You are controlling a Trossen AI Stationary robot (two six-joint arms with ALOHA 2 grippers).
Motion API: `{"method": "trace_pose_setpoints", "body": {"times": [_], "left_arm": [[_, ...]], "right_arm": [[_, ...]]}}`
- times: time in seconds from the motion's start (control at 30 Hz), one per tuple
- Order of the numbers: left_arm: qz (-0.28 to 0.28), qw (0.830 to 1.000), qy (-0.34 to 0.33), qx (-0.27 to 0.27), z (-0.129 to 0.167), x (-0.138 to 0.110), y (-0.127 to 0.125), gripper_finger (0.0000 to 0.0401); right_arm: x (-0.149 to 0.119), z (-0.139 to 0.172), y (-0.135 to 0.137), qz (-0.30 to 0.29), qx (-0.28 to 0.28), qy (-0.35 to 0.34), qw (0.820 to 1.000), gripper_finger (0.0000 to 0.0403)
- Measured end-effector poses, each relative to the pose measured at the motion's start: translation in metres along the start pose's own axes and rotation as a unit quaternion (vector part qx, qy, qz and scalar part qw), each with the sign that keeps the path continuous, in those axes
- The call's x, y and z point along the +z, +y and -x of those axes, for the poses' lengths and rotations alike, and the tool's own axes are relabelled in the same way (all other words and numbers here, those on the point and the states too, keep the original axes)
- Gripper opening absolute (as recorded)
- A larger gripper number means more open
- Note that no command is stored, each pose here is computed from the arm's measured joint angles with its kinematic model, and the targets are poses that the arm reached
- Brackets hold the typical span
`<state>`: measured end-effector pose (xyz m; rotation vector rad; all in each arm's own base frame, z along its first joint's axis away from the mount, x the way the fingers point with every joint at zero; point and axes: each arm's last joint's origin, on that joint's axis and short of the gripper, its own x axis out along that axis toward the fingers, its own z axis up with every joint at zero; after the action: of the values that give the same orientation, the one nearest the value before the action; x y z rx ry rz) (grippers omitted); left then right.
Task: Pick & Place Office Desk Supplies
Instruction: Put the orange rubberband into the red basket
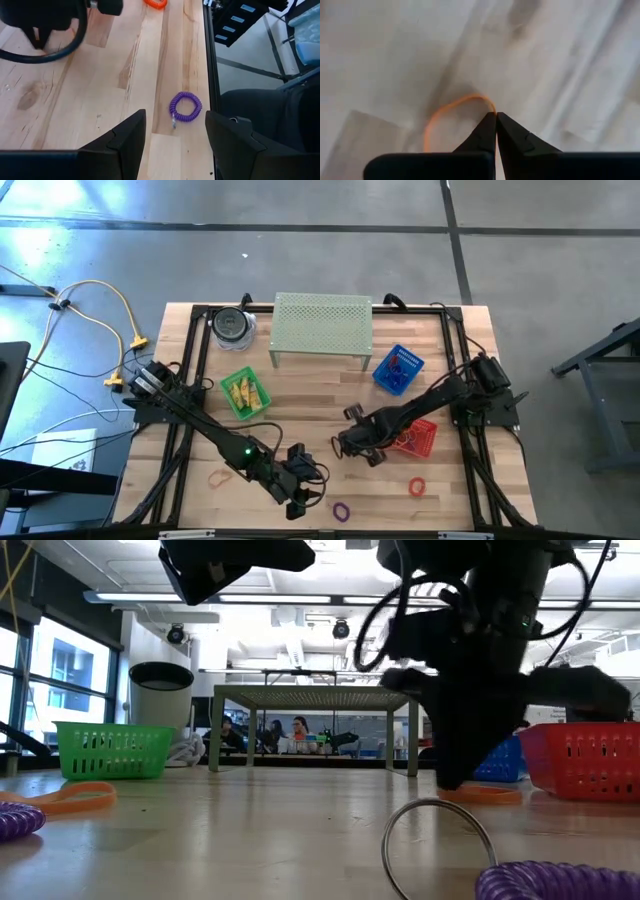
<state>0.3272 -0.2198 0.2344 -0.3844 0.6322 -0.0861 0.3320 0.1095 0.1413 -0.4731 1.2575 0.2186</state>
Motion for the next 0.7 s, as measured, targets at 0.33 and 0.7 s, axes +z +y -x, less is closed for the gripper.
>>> {"method": "trace_pose_setpoints", "body": {"times": [0.33, 0.7], "left_arm": [[0.001, 1.0, 0.002, -0.002, 0.001, -0.002, -0.003, 0.02], [0.006, 1.0, 0.005, -0.005, 0.002, -0.005, -0.005, 0.02]], "right_arm": [[0.027, 0.031, 0.015, 0.033, -0.042, -0.023, 0.998, 0.0003], [0.031, 0.074, 0.038, 0.032, -0.105, 0.049, 0.993, 0.0003]]}}
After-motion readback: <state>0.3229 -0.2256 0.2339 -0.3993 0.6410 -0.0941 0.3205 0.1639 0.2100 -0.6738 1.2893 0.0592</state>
